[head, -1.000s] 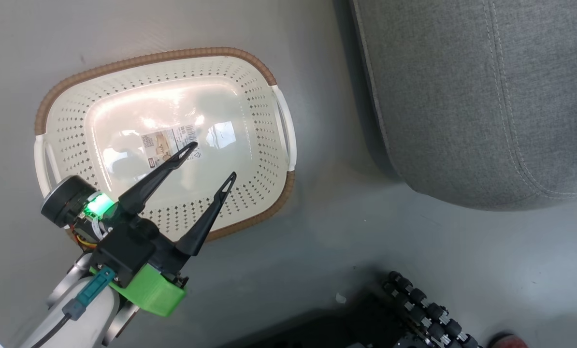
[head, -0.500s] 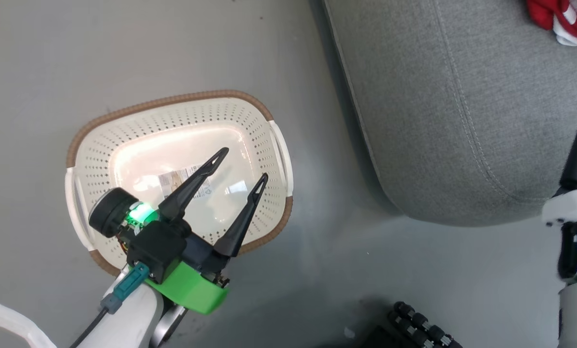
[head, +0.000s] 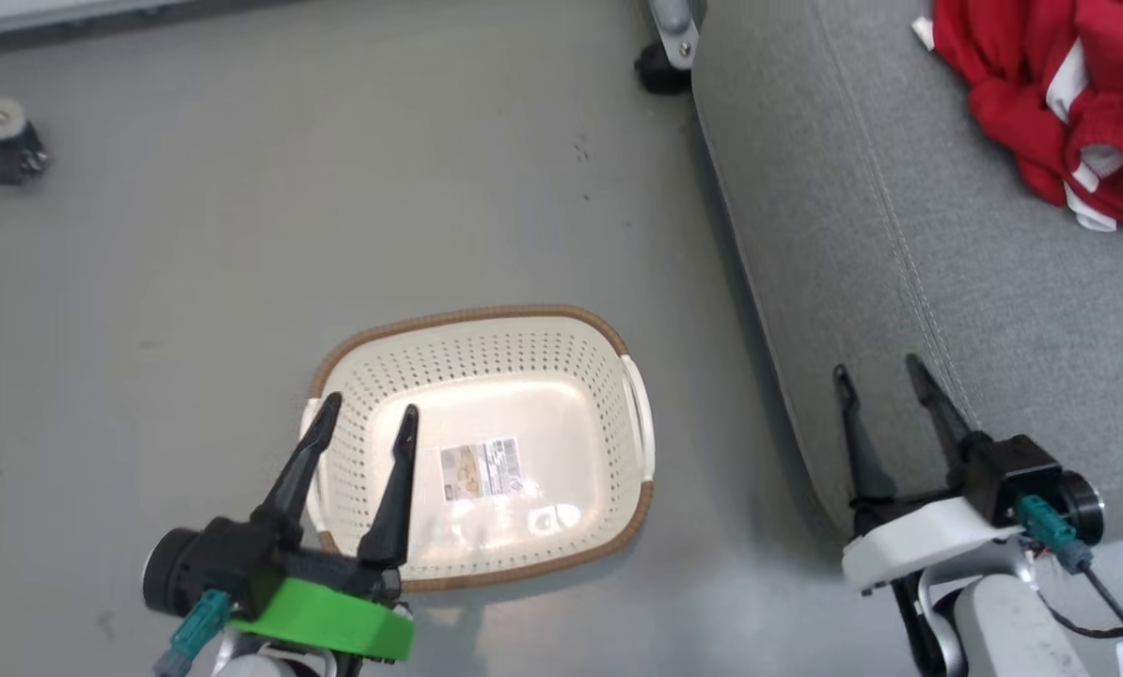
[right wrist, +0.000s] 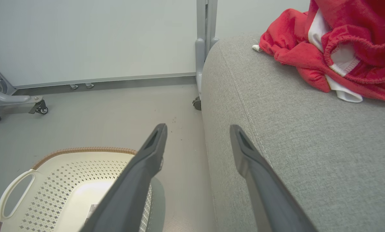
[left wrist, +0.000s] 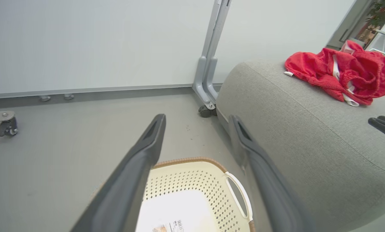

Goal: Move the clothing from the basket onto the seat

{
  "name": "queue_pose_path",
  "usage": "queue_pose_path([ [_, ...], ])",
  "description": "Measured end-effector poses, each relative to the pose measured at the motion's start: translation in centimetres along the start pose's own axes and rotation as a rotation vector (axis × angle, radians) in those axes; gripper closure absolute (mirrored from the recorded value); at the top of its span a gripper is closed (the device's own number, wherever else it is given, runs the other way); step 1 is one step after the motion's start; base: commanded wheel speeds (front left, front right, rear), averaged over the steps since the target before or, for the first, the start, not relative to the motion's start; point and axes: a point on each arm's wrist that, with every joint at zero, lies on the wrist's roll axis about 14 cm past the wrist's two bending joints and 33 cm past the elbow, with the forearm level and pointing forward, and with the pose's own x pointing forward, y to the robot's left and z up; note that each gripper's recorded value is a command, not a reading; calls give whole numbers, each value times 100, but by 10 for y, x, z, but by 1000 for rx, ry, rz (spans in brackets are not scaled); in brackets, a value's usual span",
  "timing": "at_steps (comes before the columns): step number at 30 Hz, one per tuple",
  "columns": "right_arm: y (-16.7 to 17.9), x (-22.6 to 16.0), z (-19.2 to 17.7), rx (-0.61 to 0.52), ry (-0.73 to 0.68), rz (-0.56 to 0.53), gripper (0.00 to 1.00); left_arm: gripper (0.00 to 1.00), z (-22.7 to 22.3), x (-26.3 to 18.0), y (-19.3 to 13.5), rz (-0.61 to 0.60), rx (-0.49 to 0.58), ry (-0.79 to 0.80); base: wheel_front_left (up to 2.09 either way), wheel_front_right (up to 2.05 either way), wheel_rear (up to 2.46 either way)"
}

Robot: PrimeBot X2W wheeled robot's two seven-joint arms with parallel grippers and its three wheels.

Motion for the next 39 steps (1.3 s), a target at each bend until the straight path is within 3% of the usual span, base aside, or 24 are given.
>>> queue_pose_path([
  [7,61,-21,40,21,-127,177,0,0,44,-68,45,235,121,-100,0,0,0],
  [15,73,-51,82,13,-267,215,0,0,78,-136,59,382,205,-202,0,0,0],
  [24,72,-83,88,-5,-306,213,0,0,87,-177,49,421,235,-267,0,0,0],
  [39,66,-92,81,7,-291,196,0,0,88,-176,41,392,242,-271,0,0,0],
])
